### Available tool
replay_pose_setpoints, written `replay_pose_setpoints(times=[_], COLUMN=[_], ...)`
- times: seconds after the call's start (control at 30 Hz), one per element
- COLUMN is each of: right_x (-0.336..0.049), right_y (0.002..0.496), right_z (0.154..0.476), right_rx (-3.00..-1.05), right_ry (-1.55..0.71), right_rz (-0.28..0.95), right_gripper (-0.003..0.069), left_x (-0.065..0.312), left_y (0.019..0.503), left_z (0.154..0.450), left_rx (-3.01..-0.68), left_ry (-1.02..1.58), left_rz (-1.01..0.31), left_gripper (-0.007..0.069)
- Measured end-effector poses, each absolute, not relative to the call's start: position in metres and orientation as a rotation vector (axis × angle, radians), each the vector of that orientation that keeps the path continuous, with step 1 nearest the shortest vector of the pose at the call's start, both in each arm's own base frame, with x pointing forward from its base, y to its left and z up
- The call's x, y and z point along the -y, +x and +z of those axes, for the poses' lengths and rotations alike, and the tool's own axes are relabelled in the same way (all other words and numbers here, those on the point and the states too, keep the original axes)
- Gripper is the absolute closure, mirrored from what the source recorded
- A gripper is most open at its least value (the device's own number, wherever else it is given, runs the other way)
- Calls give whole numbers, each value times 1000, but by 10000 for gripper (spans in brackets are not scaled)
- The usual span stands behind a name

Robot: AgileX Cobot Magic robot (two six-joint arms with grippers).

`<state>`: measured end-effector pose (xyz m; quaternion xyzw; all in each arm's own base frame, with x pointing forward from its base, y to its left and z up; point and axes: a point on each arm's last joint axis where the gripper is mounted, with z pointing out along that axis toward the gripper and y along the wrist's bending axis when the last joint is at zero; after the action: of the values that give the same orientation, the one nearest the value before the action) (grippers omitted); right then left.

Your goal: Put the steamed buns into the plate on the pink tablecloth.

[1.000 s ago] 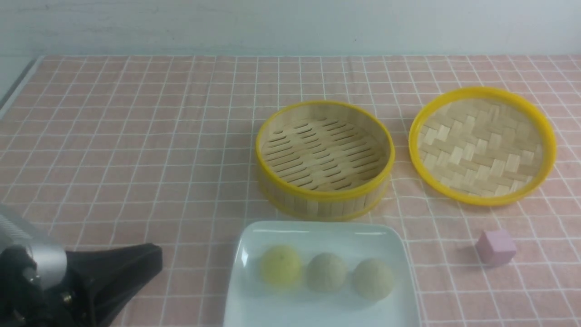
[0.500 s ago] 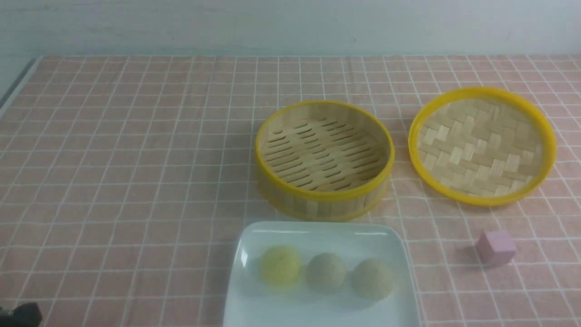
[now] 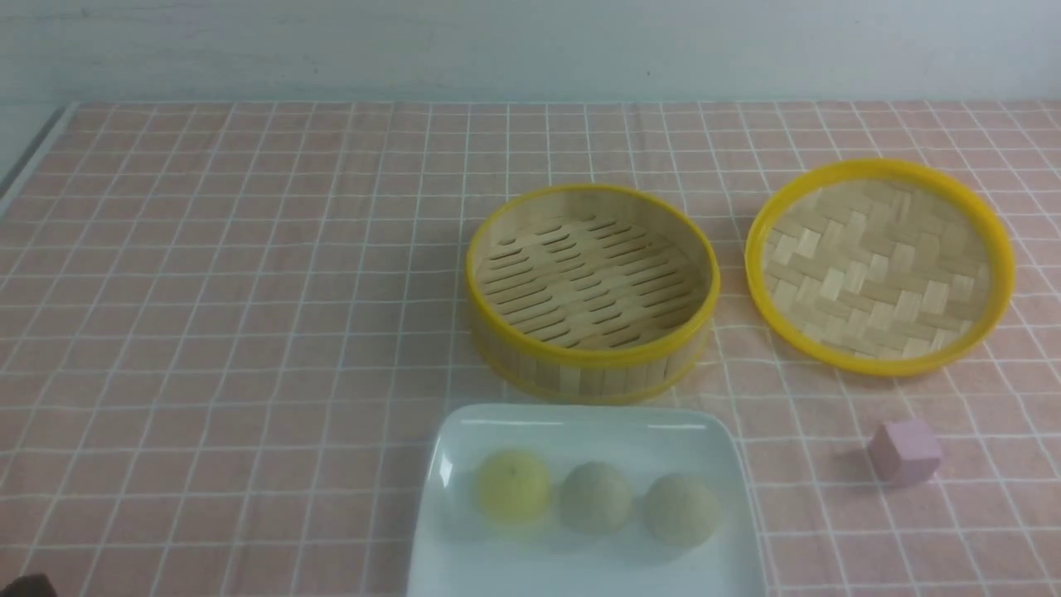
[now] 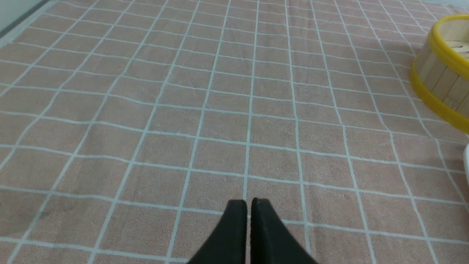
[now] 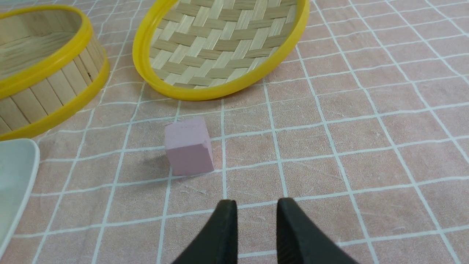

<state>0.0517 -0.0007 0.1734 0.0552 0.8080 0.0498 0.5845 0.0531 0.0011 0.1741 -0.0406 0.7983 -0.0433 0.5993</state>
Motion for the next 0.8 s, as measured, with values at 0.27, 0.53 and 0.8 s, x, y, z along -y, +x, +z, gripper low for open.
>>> replay_pose_setpoints(times=[0.27,0.53,0.8], right_x=[1,1,1], right_y=[52,52,52], right_z=[173,173,173], right_rx=[-1885,-1885,-1885], right_ry=[129,129,129], right_rz=[117,117,117], right_gripper=[504,491,484], left_x=[-1,-1,-1], left_y=[53,53,53], left_z=[174,174,174], left_rx=[-1856,-1857,-1857], left_ry=[-96,-97,-98], left_rz=[-99,-98,-99], left_gripper=[582,574,574])
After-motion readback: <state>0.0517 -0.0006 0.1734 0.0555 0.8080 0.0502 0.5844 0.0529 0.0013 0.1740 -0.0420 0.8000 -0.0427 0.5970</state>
